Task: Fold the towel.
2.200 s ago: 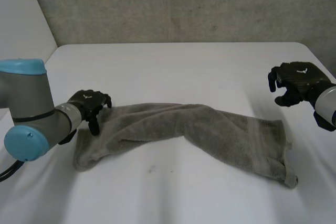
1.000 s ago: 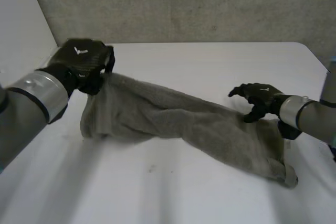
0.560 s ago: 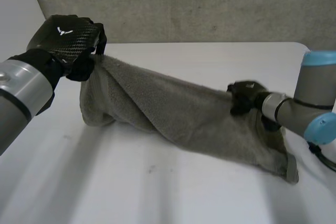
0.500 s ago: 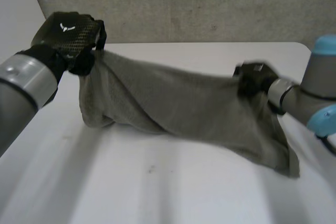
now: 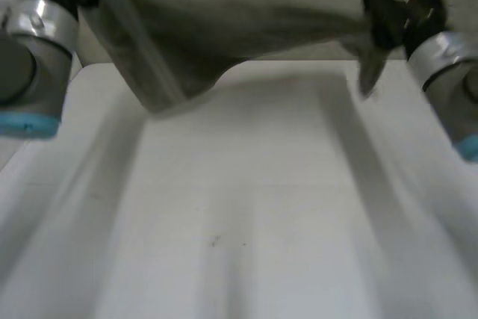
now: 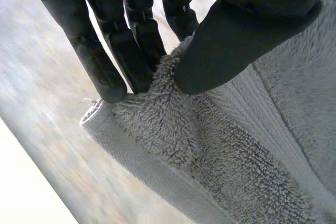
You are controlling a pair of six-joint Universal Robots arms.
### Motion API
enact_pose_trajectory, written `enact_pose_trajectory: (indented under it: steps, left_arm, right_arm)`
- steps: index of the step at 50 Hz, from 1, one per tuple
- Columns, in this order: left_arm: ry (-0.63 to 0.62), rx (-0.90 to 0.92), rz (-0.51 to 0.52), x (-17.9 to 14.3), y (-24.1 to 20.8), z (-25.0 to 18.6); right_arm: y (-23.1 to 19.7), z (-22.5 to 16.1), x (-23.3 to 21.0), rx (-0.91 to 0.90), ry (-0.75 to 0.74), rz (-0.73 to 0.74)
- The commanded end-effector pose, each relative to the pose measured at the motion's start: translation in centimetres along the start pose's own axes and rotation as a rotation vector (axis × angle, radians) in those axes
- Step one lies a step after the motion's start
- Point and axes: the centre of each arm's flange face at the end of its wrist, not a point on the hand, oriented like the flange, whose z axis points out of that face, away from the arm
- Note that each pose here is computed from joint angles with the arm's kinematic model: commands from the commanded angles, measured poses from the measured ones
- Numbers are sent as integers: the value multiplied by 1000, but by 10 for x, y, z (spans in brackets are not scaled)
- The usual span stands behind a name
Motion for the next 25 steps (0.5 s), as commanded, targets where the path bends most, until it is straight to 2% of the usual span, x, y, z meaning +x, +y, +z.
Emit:
enact_pose_trajectory:
  steps: [1,2,3,7,11,19,25]
  left_arm:
    - [167,-378,-11,39,85,-83]
    - [193,-436,-14,44,96,-98]
    - [219,-484,-17,50,105,-112]
    - [247,-538,-13,56,114,-128]
    - [259,-561,-12,56,112,-135]
    - [236,-560,-14,42,100,-132]
    - [239,-565,-18,43,100,-135]
  right_arm:
    - [92,-43,-69,-369,-273,18]
    - [110,-53,-81,-441,-320,27]
    - [110,-53,-81,-442,-321,27]
    - [143,-70,-96,-593,-379,63]
    - [145,-73,-95,-625,-380,91]
    - [147,-73,-51,-672,-192,349]
    - [158,-77,-37,-701,-114,438]
